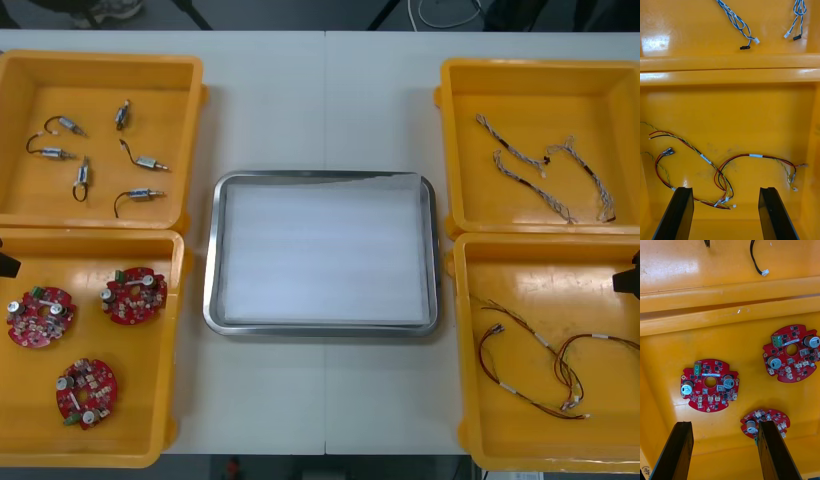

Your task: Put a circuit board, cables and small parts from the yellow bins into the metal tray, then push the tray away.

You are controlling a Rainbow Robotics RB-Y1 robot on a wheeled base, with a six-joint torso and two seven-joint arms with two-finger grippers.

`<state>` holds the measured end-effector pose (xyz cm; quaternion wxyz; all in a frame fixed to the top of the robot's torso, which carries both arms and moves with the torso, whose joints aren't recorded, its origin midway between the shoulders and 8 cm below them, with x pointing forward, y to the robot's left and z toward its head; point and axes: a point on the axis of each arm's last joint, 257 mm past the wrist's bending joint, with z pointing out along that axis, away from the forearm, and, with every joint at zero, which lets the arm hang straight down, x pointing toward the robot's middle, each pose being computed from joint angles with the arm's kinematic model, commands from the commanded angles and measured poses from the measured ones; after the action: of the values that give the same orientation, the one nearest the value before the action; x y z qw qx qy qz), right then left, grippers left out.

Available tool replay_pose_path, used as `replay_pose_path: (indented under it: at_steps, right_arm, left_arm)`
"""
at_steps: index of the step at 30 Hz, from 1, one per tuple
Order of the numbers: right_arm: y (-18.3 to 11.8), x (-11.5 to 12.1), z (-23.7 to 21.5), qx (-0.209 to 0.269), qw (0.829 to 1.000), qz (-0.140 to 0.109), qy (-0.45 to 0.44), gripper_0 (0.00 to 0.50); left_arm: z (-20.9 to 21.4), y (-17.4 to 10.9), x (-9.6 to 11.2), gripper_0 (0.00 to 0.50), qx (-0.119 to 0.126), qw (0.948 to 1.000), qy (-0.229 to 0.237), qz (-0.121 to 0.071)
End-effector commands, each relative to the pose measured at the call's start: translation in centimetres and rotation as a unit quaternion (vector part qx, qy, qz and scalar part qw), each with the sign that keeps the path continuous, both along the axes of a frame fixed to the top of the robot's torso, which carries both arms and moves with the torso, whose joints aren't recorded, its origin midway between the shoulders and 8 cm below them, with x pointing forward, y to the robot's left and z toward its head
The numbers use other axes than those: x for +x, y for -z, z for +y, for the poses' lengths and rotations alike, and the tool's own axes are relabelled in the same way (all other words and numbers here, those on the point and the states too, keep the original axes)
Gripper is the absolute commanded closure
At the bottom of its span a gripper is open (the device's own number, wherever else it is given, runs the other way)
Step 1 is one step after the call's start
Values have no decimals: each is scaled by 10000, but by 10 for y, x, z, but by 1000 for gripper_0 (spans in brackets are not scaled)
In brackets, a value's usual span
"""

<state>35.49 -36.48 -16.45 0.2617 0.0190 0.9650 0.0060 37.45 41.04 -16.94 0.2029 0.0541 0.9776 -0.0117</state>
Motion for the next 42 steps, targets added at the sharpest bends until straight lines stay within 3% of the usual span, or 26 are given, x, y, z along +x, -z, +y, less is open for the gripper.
replay_pose_path:
  at_steps: [1,7,13,23,32,42]
  right_arm:
    - [-7,-1,-16,-228,9996,-41,179,0]
    - [6,-11,-24,-189,9987,101,457,0]
    - [25,-28,-40,-102,9948,289,969,0]
    - [49,-33,-36,815,9690,336,2309,0]
    - [84,-16,-36,1676,9321,383,3187,0]
    - [117,4,-39,1910,9199,247,3417,0]
  left_arm:
    - [-2,8,-7,0,31,9999,-60,133]
    - [-6,14,-9,0,40,9997,-29,219]
    - [-12,24,-2,0,6,9999,-42,117]
    - [-18,43,2,0,-29,9998,-127,150]
    - [-22,63,6,0,-103,9996,-186,168]
    - [-20,85,10,0,-129,9994,-224,224]
